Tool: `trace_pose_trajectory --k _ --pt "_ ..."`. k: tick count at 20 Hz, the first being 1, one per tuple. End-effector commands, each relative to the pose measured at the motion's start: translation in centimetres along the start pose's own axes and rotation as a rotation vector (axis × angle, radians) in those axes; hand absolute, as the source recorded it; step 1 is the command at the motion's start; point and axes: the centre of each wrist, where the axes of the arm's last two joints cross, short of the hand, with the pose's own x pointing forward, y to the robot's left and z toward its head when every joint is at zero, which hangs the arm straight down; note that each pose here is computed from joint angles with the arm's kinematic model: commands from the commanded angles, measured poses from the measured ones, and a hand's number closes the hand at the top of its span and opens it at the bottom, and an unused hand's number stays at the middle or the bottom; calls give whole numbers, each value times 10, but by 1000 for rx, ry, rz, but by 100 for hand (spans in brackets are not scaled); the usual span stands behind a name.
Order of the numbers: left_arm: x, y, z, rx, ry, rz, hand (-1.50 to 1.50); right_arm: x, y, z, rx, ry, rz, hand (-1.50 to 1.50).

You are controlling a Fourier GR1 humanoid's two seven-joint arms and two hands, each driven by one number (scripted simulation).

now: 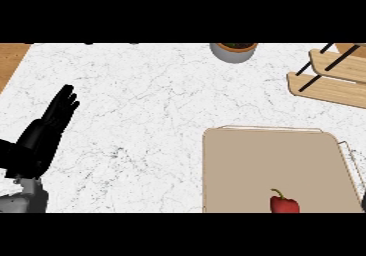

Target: Pick the cupcake from the tray and place it in the tiered shelf

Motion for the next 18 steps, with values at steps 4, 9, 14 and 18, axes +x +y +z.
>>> trace_pose_trajectory --k 4,9,14,18 --pt "-2 -9 0 -38 -8 -6 0 -16 -23 -32 -75 -140 751 150" --pt "13 -8 -8 -35 -2 -4 0 -20 -22 -67 -89 -201 843 150" --pt "0 -21 2 -18 9 -22 0 -18 -16 -83 -101 -347 818 150" --pt "11 -11 2 -1 2 -3 0 -15 -1 -92 -35 -345 625 150"
